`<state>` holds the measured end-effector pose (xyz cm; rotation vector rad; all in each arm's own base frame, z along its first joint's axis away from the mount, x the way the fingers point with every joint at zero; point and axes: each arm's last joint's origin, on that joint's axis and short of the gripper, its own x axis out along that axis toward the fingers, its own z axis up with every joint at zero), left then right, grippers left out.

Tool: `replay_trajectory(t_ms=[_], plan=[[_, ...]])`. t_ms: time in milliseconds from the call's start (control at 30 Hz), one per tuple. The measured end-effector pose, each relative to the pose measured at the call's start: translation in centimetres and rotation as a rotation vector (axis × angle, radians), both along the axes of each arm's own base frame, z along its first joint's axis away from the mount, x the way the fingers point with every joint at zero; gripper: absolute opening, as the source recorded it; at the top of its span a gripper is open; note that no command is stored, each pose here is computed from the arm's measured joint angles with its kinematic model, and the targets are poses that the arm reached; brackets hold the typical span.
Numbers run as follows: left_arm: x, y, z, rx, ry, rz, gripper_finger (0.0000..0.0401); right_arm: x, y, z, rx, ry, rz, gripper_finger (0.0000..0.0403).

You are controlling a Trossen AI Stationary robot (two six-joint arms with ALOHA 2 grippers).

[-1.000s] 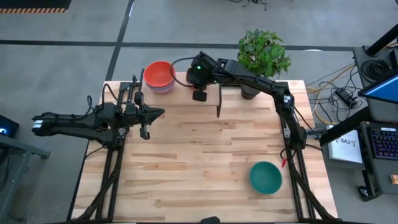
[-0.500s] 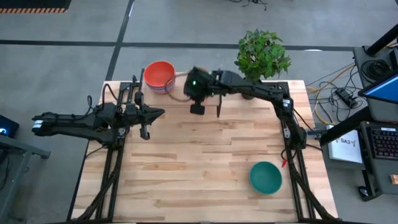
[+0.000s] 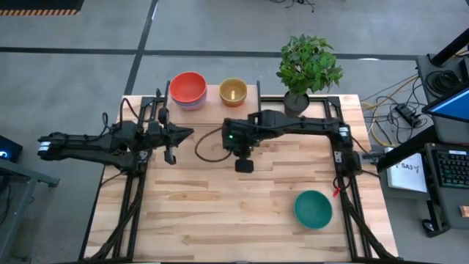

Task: Place and stack bowls onto a shelf
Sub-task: Stack the big green bowl on top of the big orange bowl on the shelf

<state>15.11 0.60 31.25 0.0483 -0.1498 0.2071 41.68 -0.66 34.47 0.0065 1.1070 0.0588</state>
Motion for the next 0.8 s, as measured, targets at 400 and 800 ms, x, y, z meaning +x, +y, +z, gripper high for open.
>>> replay_trajectory(t_ms=[400,800], plan=[[0.1,0.0,-0.1,-0.023,0.001,-0.005,0.0,-7.9,7.5,-1.4,0.214,-0.082,-0.212,0.0009],[0.5,0.0,-0.2,-0.053,0.0,-0.01,0.0,-11.4,9.6,-1.7,0.513,0.075,-0.517,0.0028]])
